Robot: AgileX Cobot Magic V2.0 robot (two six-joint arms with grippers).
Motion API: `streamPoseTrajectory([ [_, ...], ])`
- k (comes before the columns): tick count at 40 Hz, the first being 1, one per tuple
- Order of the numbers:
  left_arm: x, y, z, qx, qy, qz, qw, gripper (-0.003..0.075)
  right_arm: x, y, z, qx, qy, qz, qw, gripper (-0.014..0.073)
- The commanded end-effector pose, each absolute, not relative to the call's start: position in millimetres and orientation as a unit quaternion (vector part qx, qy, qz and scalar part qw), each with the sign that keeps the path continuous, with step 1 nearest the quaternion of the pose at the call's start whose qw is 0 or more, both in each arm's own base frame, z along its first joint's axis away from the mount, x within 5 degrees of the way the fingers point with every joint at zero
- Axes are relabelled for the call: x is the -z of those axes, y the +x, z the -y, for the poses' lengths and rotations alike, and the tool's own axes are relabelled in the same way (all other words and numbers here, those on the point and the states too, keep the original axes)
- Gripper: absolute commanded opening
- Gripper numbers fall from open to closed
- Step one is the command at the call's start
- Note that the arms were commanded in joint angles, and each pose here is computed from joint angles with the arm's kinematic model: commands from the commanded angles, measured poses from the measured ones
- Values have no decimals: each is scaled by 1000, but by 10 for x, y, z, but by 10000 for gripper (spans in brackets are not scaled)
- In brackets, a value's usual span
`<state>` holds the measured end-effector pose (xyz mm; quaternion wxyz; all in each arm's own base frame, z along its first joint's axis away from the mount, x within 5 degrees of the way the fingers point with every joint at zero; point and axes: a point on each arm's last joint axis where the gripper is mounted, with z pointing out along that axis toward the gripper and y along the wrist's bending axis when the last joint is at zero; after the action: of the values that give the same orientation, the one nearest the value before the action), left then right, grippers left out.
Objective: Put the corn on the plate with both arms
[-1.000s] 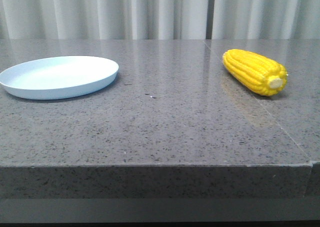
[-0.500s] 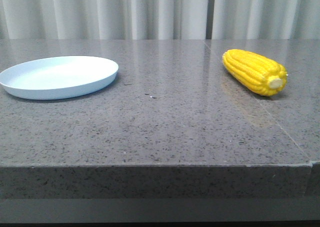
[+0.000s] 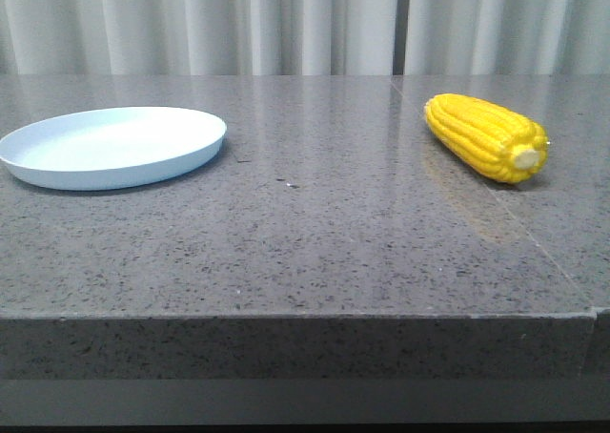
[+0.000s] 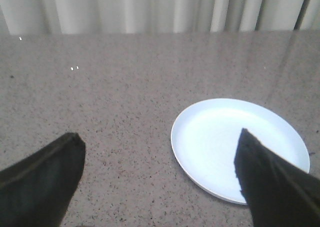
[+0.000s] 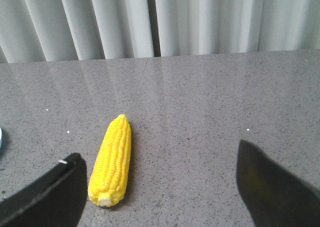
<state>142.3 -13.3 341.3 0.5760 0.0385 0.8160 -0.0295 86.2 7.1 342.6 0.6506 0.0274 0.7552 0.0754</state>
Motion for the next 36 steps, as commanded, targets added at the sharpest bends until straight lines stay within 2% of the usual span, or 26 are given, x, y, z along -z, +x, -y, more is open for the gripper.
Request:
streamPoseTrajectory([
  [1, -3618, 1683, 197, 42, 43, -821, 567, 581, -3594, 870, -55, -71, 31, -724, 686, 631],
  [8, -3656, 2136, 414, 58, 80, -867, 489, 581, -3594, 870, -55, -71, 31, -724, 686, 631],
  [19, -3415, 2780, 595, 52, 95, -943, 314, 581, -3594, 870, -55, -71, 31, -724, 686, 631],
  [28, -3127, 3163, 673, 47, 96, -961, 253, 581, -3594, 870, -55, -71, 31, -724, 686, 631],
  [36, -2887, 3324, 698, 44, 95, -969, 223, 566, -3594, 870, -55, -71, 31, -724, 686, 631],
])
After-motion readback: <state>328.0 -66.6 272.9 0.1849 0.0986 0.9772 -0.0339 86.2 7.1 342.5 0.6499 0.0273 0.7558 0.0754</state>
